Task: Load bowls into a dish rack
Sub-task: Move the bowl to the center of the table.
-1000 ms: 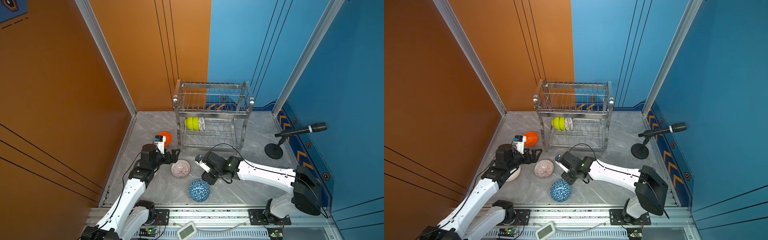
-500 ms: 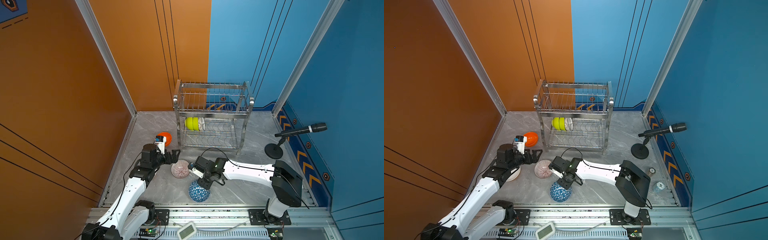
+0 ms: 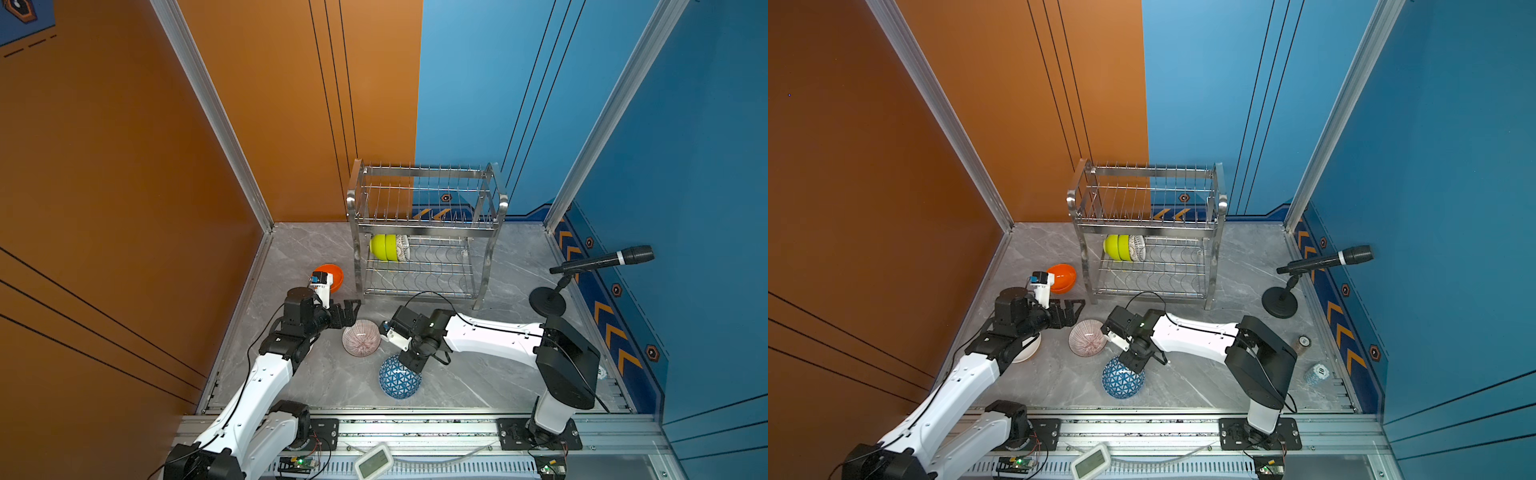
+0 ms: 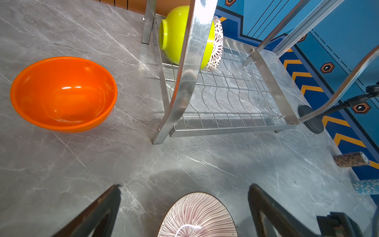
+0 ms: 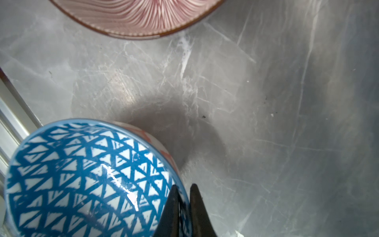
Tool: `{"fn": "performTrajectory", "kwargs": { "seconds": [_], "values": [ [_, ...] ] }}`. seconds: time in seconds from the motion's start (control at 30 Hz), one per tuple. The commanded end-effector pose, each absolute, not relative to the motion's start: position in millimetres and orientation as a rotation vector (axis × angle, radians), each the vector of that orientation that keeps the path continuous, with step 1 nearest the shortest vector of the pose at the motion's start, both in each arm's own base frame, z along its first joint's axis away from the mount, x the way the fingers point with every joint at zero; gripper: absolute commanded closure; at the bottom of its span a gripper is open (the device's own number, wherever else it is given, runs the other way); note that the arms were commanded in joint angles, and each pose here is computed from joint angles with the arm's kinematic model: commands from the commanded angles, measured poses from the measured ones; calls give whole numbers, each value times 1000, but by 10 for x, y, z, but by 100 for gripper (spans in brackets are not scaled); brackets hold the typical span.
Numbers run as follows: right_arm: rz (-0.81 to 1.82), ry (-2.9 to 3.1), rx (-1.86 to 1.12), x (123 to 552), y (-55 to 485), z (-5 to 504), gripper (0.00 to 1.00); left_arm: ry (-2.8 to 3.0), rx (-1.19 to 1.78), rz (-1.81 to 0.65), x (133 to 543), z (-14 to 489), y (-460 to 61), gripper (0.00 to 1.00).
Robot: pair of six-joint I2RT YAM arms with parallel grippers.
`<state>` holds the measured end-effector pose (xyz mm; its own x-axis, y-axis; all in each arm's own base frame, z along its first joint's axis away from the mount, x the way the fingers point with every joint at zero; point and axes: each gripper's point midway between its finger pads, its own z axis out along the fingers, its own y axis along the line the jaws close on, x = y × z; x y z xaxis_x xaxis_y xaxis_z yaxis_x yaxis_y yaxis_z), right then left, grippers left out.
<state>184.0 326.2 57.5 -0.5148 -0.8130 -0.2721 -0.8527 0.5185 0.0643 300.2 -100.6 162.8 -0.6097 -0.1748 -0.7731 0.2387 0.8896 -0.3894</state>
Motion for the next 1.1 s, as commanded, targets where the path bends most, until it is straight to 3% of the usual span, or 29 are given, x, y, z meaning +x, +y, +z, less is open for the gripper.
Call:
{"fn": "performTrajectory", "kwargs": {
  "seconds": [0.0, 0.33, 0.57, 0.73, 1.07],
  "values": [
    [198, 2580, -1341, 2036, 3011, 603, 92, 2128, 60, -579, 3041, 1764, -1004, 2],
    [213, 2756, -877, 2542, 2334, 522, 92, 2131, 60, -580, 3050, 1761, -1008, 2],
    [186, 2762, -811, 2580, 2297, 512, 73, 2122, 60, -577, 3040, 1784, -1002, 2],
    [131, 2699, -747, 2696, 2247, 721, 65, 2120, 57, -577, 3035, 1787, -997, 2],
    [115, 2497, -670, 2721, 2275, 1287, 60, 2101, 61, -571, 3013, 1829, -988, 2]
  ]
}}
